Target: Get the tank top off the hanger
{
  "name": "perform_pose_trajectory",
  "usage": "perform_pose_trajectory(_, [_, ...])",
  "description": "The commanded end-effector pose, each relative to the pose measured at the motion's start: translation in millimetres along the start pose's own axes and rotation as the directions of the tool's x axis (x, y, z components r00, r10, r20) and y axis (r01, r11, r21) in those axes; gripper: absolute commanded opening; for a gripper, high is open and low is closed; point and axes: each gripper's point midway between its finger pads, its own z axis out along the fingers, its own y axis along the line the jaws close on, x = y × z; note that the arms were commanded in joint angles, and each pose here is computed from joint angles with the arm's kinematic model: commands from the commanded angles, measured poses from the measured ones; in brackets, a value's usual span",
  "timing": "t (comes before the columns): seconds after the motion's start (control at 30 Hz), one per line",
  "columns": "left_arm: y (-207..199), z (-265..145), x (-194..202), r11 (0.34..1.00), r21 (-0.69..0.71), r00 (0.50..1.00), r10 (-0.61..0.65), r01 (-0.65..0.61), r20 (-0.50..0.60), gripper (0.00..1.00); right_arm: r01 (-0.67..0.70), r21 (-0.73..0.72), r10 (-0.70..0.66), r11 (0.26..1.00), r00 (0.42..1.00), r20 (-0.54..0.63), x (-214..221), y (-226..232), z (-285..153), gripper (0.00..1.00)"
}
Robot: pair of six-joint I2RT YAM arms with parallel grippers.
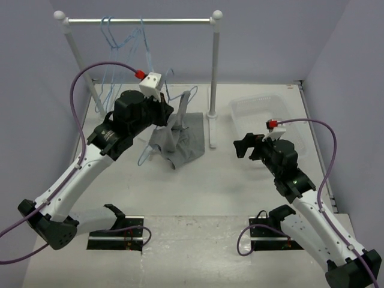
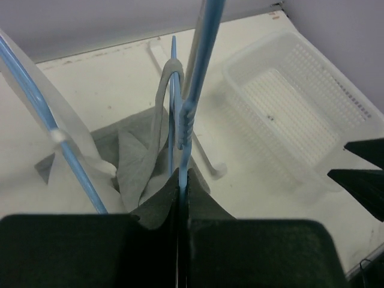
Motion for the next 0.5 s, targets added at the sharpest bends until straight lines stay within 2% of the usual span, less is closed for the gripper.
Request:
perform_pose_trajectory(0.0, [-27, -34, -5, 0.991, 0.133, 0.997, -0.031, 0.021, 0.067, 0.0, 0.047, -0.28, -0.035, 0.959, 0.998, 0.049, -14, 51, -7, 0.99])
perform_pose_trajectory(0.03, [-30, -34, 14, 0.987, 0.162, 0.999, -0.023, 0.018, 0.026, 0.0, 0.042, -0.313, -0.027, 0.949, 0.998, 0.053, -17, 58, -9, 0.99])
perform_pose_trajectory(0.17, [-58, -55, 40, 0.937, 0.348, 0.999, -0.017, 0.025, -0.027, 0.0, 0.051, -0.469, -0.013, 0.882, 0.996, 0.084, -44, 99, -21, 0.99])
perform_pose_trajectory(0.23, [-61, -58, 47, 0.927, 0.374, 0.999, -0.017, 0.028, -0.033, 0.0, 0.071, -0.557, -0.036, 0.828, 0.997, 0.073, -45, 120, -28, 0.99])
perform_pose_trajectory(0.3, [-69, -67, 39, 0.905, 0.424, 1.0, -0.025, 0.021, 0.005, 0.0, 0.081, -0.625, -0.056, 0.777, 0.997, 0.059, -43, 136, -27, 0.99])
perform_pose_trajectory(0.33, [-72, -70, 42, 0.894, 0.448, 1.0, -0.023, 0.018, 0.006, 0.0, 0.086, -0.682, -0.075, 0.726, 0.996, 0.047, -36, 146, -31, 0.99])
perform_pose_trajectory(0.47, [-83, -82, 35, 0.859, 0.512, 0.999, -0.028, 0.008, 0.032, 0.0, 0.114, -0.751, -0.094, 0.65, 0.993, 0.07, -31, 167, -26, 0.98])
